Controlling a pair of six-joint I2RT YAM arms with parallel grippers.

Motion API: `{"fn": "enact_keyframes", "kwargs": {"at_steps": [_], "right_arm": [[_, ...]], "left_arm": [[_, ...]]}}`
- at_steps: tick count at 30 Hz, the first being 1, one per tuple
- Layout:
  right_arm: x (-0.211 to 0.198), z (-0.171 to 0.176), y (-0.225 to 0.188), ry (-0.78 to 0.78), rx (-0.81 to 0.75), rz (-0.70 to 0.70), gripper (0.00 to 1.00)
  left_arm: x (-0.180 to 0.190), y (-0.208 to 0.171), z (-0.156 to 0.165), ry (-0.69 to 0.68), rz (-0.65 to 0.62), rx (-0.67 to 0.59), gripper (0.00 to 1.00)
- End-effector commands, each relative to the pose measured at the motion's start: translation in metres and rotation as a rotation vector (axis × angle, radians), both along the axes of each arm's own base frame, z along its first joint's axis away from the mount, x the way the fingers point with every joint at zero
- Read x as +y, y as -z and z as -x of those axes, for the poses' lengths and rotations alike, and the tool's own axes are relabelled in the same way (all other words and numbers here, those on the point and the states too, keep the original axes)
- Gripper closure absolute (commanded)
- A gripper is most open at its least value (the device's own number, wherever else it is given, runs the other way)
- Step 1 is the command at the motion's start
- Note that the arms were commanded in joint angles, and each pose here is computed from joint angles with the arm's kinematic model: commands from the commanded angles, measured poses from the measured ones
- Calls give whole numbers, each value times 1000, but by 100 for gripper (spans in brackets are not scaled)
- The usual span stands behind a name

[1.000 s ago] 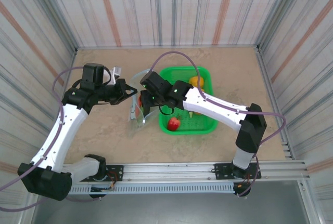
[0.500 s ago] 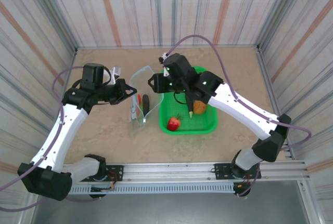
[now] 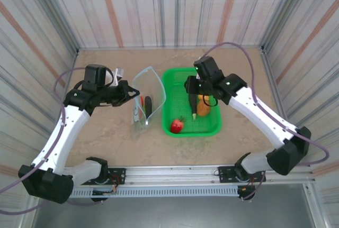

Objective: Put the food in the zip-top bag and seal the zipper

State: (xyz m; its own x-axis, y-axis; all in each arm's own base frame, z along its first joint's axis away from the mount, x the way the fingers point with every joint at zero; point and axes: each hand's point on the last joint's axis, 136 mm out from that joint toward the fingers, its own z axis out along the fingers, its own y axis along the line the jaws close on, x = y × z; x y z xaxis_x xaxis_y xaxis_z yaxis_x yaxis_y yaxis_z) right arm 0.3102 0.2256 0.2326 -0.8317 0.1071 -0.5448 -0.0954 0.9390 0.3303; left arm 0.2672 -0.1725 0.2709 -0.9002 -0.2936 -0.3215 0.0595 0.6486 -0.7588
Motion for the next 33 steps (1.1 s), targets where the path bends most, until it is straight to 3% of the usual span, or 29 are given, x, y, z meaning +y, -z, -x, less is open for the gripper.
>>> {"fn": "enact_keyframes", "kwargs": {"at_steps": [1,10,26,33], "right_arm": [[-26,9,67,24,153,218,55],[-26,-17,122,6,231,373,49],[-16,-57,180,-8,348,391,49],[-21,-61,190,-9,350,420,54]], "left_arm": [[-3,-3,3,19,11,-5,100],[-3,-1,5,22,10,-1,100],[-4,-2,5,37,6,-2,100],[-3,-4,5,40,3,-7,100]]}}
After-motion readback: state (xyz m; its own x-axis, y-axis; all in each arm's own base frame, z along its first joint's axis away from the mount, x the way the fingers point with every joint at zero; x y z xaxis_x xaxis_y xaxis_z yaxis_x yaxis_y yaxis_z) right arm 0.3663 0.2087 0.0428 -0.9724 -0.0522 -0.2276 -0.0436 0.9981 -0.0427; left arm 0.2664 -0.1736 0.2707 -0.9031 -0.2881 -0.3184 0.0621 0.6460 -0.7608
